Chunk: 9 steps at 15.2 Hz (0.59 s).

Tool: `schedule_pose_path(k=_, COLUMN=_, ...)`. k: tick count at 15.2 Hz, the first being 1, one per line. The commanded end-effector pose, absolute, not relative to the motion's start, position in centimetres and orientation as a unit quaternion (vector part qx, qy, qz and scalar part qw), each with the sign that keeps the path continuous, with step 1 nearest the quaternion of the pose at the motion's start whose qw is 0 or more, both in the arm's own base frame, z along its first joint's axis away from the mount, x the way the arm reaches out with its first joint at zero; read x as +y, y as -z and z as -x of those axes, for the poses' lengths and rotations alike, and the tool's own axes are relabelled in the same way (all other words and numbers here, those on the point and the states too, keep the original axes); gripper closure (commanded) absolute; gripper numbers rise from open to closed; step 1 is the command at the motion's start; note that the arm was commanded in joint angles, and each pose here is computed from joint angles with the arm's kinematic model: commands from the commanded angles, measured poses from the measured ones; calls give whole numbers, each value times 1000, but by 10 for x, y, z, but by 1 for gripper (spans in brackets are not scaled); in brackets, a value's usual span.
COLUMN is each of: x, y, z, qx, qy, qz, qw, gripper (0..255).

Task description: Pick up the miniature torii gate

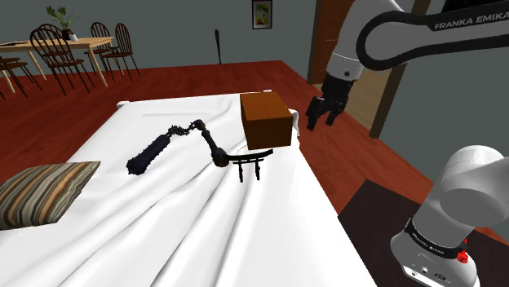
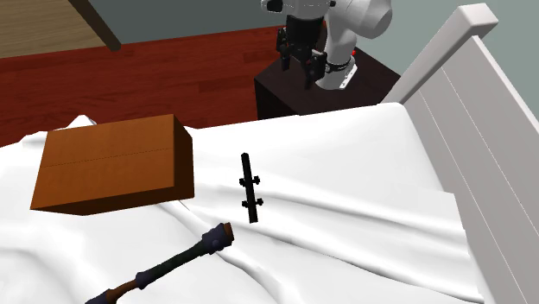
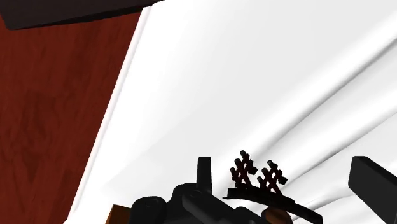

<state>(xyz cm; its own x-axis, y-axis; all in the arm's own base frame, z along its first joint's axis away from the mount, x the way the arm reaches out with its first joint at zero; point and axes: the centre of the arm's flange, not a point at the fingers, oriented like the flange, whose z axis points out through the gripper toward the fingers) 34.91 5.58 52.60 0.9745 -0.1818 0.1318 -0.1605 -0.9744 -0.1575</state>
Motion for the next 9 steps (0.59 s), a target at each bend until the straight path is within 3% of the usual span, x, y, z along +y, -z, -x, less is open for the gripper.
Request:
schedule_pose_path(k=1, x=65, y=-510, z=-366, qx=105, qy=80, qz=988, qw=79, gripper=0)
schedule_pose_path(k=9, x=103, y=-439, z=-426, qx=173, qy=101, qz=975, qw=101, gripper=0)
